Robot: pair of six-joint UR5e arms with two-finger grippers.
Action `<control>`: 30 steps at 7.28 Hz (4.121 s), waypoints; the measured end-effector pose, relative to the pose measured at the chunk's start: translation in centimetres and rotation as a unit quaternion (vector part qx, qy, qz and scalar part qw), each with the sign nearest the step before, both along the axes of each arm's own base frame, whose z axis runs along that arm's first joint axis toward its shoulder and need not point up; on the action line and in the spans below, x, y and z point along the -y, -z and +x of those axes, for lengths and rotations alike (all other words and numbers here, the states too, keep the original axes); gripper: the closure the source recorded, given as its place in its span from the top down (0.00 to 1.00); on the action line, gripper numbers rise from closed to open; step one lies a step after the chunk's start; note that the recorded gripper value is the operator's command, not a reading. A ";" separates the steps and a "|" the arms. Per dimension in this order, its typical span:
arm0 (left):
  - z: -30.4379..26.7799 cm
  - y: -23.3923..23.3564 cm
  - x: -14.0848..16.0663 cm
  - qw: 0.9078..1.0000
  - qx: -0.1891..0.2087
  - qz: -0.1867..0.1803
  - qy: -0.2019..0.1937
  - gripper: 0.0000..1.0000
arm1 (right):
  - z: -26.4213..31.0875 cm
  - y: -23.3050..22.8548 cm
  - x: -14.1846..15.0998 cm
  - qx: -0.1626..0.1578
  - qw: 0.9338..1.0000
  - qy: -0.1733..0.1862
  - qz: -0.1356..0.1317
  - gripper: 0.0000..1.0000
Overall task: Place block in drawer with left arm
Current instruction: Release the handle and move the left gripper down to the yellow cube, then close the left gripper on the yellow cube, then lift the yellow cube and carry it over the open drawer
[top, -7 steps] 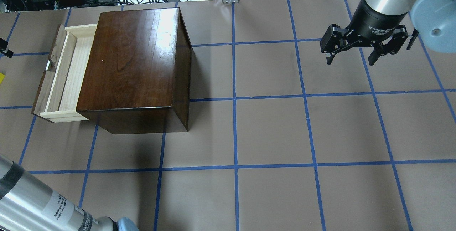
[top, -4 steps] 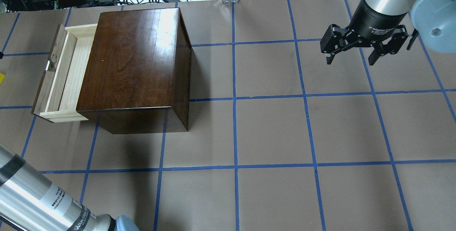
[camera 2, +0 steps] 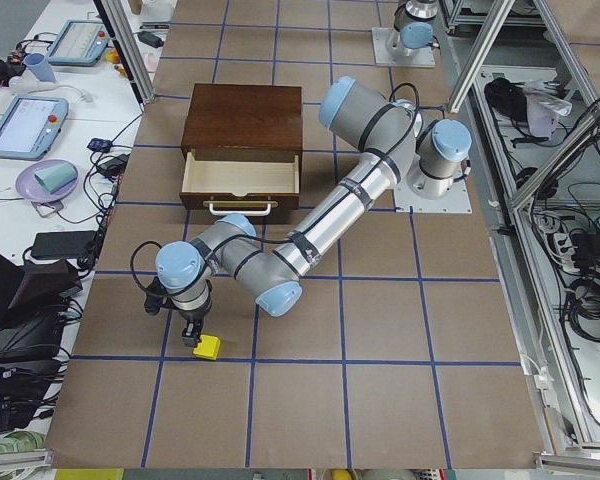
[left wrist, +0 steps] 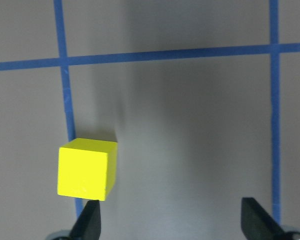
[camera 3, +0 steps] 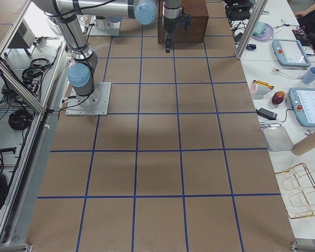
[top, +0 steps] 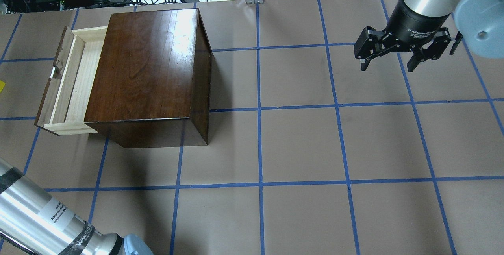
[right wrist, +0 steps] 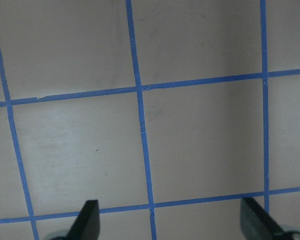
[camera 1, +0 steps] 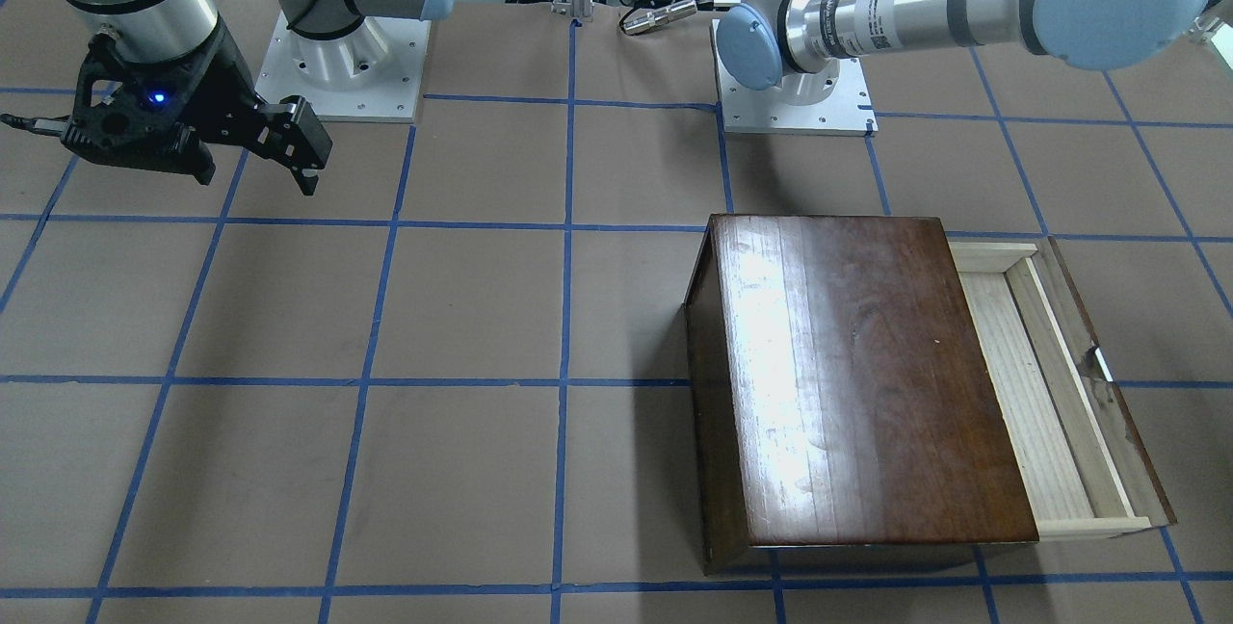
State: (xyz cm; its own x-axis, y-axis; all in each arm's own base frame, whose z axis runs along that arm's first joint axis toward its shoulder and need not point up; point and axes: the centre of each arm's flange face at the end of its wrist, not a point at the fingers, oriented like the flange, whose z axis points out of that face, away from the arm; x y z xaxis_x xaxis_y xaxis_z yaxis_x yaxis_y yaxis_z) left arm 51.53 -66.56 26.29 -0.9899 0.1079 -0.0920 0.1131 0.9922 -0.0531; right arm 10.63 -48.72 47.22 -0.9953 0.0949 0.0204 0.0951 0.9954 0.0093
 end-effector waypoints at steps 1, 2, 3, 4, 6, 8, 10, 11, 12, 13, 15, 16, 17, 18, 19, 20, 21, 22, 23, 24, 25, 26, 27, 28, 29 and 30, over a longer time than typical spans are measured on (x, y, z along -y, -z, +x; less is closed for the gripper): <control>1.0 1.0 -0.2 1.000 -0.002 0.001 0.004 1.00 | 0.0 0.0 0.0 0.000 1.000 0.000 0.000 1.00; 1.9 1.8 -0.4 1.000 -0.004 0.001 0.010 1.00 | 0.0 0.0 0.0 0.000 1.000 0.000 0.000 1.00; 2.6 2.5 -0.5 1.000 -0.005 0.002 0.018 1.00 | 0.0 0.0 0.0 0.000 1.000 0.000 0.000 1.00; 3.0 3.0 -0.5 1.000 -0.005 0.002 0.023 1.00 | 0.0 0.0 0.0 0.000 1.000 0.000 0.000 1.00; 3.3 4.0 -0.4 0.999 -0.010 0.003 0.031 1.00 | 0.0 0.0 0.0 0.000 1.000 0.000 0.000 1.00; 3.6 5.1 -0.1 0.999 -0.012 0.000 0.034 1.00 | 0.0 0.0 0.0 0.000 1.000 0.000 0.000 1.00; 3.8 6.1 0.0 0.999 -0.015 0.001 0.035 0.97 | 0.0 0.0 0.0 0.000 1.000 0.000 0.000 1.00; 3.8 6.5 0.1 0.999 -0.015 0.001 0.035 0.89 | 0.0 0.0 0.0 0.000 1.000 0.000 0.000 1.00; 3.8 6.7 0.1 0.999 -0.015 0.000 0.035 0.75 | 0.0 0.0 0.0 0.000 1.000 0.000 0.000 1.00; 3.9 6.7 0.1 0.999 -0.014 0.000 0.037 0.66 | 0.0 0.0 0.0 0.000 1.000 0.000 0.000 1.00; 3.9 6.7 0.1 0.999 -0.014 0.000 0.040 0.48 | 0.0 0.0 0.0 0.000 1.000 0.000 0.000 1.00; 3.9 6.7 0.1 0.999 -0.013 0.000 0.040 0.47 | 0.0 0.0 0.0 0.000 1.000 0.000 0.000 1.00; 3.9 6.6 0.1 0.999 -0.013 0.000 0.041 0.47 | 0.0 0.0 0.0 0.000 1.000 0.000 0.000 1.00; 3.8 6.2 0.1 0.999 -0.012 -0.001 0.041 0.47 | 0.0 0.0 0.0 0.000 1.000 0.000 0.000 1.00; 3.8 5.5 0.1 0.999 -0.010 -0.005 0.042 0.47 | 0.0 0.0 0.0 0.000 1.000 0.000 0.000 1.00; 3.5 4.6 0.0 0.999 -0.013 -0.009 0.044 0.46 | 0.0 0.0 0.0 0.000 1.000 0.000 0.000 1.00; 2.9 3.3 -0.2 0.999 -0.018 -0.011 0.045 0.46 | 0.0 0.0 0.0 0.000 1.000 0.000 0.000 1.00; 2.0 1.6 -0.7 0.999 -0.022 -0.010 0.046 0.45 | 0.0 0.0 0.0 0.000 1.000 0.000 0.000 1.00; 0.9 -0.4 -1.5 0.999 -0.023 -0.009 0.046 0.45 | 0.0 0.0 0.0 0.000 1.000 0.000 0.000 1.00; -0.5 -2.5 -2.3 0.999 -0.025 -0.007 0.046 0.41 | 0.0 0.0 0.0 0.000 1.000 0.000 0.000 1.00; -2.3 -4.6 -3.2 0.999 -0.026 -0.006 0.048 0.41 | 0.0 0.0 0.0 0.000 1.000 0.000 0.000 1.00; -4.4 -6.4 -3.7 0.998 -0.029 -0.004 0.049 0.40 | 0.0 0.0 0.0 0.000 1.000 0.000 0.000 1.00; -6.5 -8.1 -4.4 0.998 -0.037 0.003 0.043 0.41 | 0.0 0.0 0.0 0.000 1.000 0.000 0.000 1.00; -8.5 -9.9 -5.2 0.998 -0.047 0.012 0.032 0.40 | 0.0 0.0 0.0 0.000 1.000 0.000 0.000 1.00; -10.5 -11.5 -6.0 0.998 -0.055 0.019 0.016 0.38 | 0.0 0.0 0.0 0.000 1.000 0.000 0.000 1.00; -12.8 -12.9 -6.8 0.998 -0.059 0.024 -0.003 0.37 | 0.0 0.0 0.0 0.000 1.000 0.000 0.000 1.00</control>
State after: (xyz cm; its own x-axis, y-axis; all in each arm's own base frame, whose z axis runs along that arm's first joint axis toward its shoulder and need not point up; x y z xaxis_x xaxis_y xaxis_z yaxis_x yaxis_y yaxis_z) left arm 38.72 -59.79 39.22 -0.9942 0.1033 0.0307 0.1028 0.9946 -0.0174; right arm 10.63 -48.72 47.22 -0.9953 0.0949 0.0204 0.0951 0.9954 0.0092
